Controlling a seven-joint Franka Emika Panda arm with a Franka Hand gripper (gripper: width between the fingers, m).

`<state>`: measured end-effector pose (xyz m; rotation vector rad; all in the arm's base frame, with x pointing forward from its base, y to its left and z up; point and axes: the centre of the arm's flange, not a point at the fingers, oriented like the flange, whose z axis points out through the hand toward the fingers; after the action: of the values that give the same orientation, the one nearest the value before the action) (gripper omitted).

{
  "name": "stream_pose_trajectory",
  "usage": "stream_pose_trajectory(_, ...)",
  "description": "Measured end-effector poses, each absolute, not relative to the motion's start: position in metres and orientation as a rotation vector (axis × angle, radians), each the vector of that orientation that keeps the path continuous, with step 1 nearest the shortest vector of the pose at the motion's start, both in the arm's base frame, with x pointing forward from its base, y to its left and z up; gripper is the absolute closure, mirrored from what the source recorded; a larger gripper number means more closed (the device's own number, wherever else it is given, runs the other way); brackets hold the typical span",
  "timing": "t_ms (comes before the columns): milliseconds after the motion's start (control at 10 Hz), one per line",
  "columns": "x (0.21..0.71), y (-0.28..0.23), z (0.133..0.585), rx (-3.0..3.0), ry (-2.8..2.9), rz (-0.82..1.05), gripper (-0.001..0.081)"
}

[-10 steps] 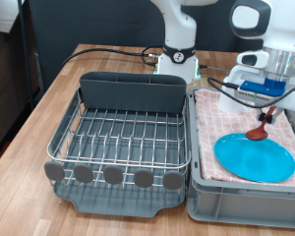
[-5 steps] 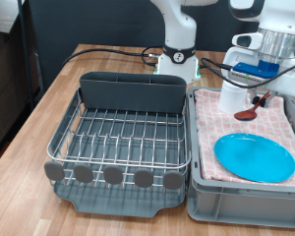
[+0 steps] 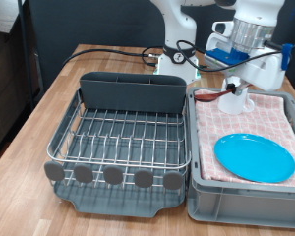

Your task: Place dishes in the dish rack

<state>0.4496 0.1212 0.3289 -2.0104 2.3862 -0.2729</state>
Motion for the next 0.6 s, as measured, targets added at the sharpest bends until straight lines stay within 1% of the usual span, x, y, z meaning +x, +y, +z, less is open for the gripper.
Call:
stream_pose_trajectory(300,0.430,0.091,0.340,-1.820,2.527,-0.291,0.0722)
stream_pose_trajectory(600,0.406,0.062,0.353,-1.705,2.706,-0.224,0.0723)
